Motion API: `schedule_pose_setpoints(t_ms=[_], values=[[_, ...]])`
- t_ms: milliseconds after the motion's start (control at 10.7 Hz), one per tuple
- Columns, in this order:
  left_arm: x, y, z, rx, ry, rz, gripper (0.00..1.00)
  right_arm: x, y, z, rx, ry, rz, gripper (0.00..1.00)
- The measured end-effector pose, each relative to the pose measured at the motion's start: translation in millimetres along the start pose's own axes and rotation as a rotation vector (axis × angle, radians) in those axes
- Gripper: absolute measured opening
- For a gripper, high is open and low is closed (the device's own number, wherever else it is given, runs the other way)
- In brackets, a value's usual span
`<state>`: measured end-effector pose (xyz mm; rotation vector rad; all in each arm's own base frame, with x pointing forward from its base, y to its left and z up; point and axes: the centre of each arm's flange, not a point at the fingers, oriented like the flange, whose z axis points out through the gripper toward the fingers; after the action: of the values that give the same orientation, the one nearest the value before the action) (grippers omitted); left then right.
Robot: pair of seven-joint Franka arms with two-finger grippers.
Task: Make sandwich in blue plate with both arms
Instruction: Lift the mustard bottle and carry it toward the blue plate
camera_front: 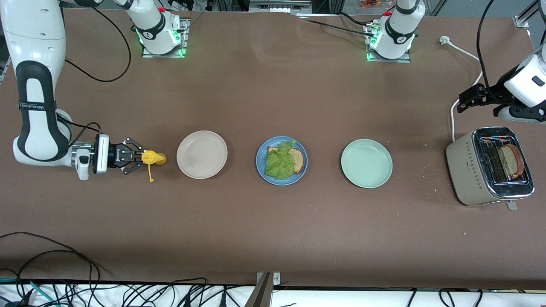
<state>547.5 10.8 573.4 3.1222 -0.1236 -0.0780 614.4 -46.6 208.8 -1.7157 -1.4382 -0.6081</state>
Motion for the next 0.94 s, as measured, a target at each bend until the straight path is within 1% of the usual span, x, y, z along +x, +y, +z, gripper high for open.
schedule_pose_setpoints(t_ms=[188,281,375,469,563,751,844,938], values=[[0.0,0.0,0.0,0.0,0.0,0.0,1.0,41.3,15.5,-9.2,0.023,-0.113,0.004,0.12],[0.0,-0.1,0.0,0.0,0.0,0.0,1.0,68.0,21.6,-6.8,0.046,-0.198,-0.015,0.12],[0.0,-0.2,0.0,0.0,0.0,0.0,1.0,97.4,26.2,0.5,0.063,-0.294,-0.025,0.12],[0.0,-0.2,0.0,0.0,0.0,0.0,1.0,122.9,30.1,11.9,0.056,-0.377,-0.033,0.12],[0.0,-0.3,0.0,0.0,0.0,-0.001,1.0,145.9,32.9,27.0,0.036,-0.455,-0.035,0.12],[0.0,-0.4,0.0,0.0,0.0,-0.001,1.0,189.4,30.2,63.7,0.001,-0.618,0.002,0.12],[0.0,-0.5,0.0,0.0,0.0,-0.001,1.0,209.4,27.6,83.5,-0.033,-0.681,0.016,0.12],[0.0,-0.5,0.0,0.0,0.0,-0.001,1.0,228.2,24.5,106.2,-0.081,-0.748,0.016,0.12]])
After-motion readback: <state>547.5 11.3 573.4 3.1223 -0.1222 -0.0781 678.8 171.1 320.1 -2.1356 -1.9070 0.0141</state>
